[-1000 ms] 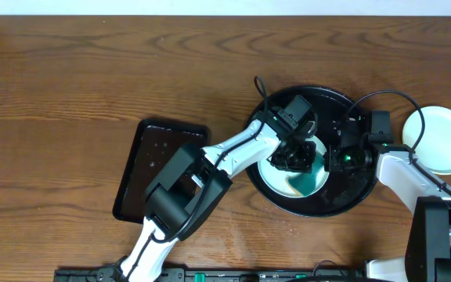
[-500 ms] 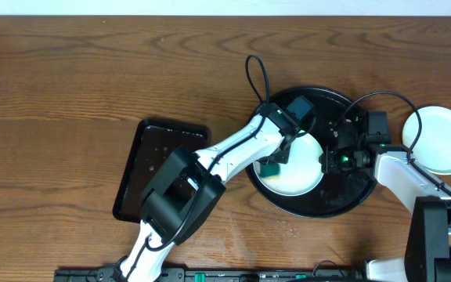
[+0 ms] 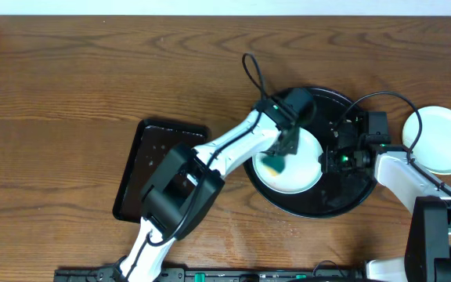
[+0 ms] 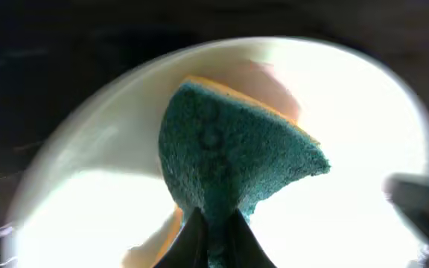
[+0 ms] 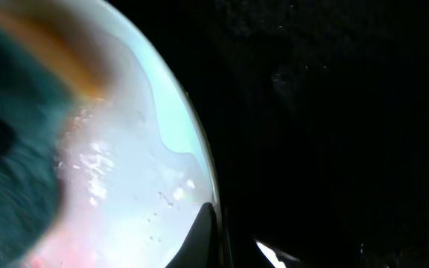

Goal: Clean dirty plates on tray and stack at the side
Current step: 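Scrub the last green plate with the sponge, right gripper holding rim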

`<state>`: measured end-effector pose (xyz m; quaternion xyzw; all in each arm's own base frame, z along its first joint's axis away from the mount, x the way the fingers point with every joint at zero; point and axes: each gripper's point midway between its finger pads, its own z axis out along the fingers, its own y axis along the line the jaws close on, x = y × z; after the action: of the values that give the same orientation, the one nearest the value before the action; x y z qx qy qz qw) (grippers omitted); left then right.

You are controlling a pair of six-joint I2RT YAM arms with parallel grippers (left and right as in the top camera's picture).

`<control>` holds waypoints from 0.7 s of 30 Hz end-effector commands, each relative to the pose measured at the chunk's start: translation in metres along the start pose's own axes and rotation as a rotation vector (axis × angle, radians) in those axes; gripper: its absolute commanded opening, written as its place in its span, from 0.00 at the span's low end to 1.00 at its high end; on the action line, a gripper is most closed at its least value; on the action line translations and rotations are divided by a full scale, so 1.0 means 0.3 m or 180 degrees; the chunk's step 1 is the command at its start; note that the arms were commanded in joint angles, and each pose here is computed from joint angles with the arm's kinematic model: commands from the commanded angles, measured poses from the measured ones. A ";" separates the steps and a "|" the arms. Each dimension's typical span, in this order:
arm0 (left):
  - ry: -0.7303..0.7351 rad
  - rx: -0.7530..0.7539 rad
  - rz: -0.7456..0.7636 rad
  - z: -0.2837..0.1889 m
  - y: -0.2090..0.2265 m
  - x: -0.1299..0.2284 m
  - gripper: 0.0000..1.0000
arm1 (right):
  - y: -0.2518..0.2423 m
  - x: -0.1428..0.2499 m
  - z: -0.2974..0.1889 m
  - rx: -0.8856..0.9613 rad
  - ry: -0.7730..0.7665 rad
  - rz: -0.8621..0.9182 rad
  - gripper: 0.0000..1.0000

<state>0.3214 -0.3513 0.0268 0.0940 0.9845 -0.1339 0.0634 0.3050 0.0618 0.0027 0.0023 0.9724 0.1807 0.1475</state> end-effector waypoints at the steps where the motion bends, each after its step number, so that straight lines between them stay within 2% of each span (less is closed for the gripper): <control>1: 0.0680 0.0956 0.0147 0.030 -0.200 0.146 0.08 | -0.035 0.028 0.013 0.0171 0.0080 -0.0005 0.01; 5: 0.0659 0.0897 0.0270 0.036 -0.198 0.156 0.08 | -0.035 0.029 0.013 0.0171 0.0081 -0.0004 0.01; 9: 0.0585 0.0546 0.0195 0.050 -0.119 0.139 0.08 | -0.035 0.029 0.013 0.0171 0.0084 -0.0003 0.01; 12: 0.0456 0.0052 0.0130 0.058 -0.007 0.113 0.07 | -0.035 0.030 0.013 0.0171 0.0086 -0.0003 0.01; 17: 0.0110 -0.1078 0.0042 0.002 0.210 0.057 0.07 | -0.035 0.029 0.013 0.0172 0.0083 -0.0003 0.01; 21: -0.0120 -0.1558 0.0114 -0.092 0.271 0.004 0.07 | -0.035 0.029 0.013 0.0172 0.0083 -0.0003 0.01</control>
<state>0.2977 -0.3116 0.0245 0.1094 0.9935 -0.0135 0.0276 0.3057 0.0601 0.0023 0.0028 0.9732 0.1755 0.1488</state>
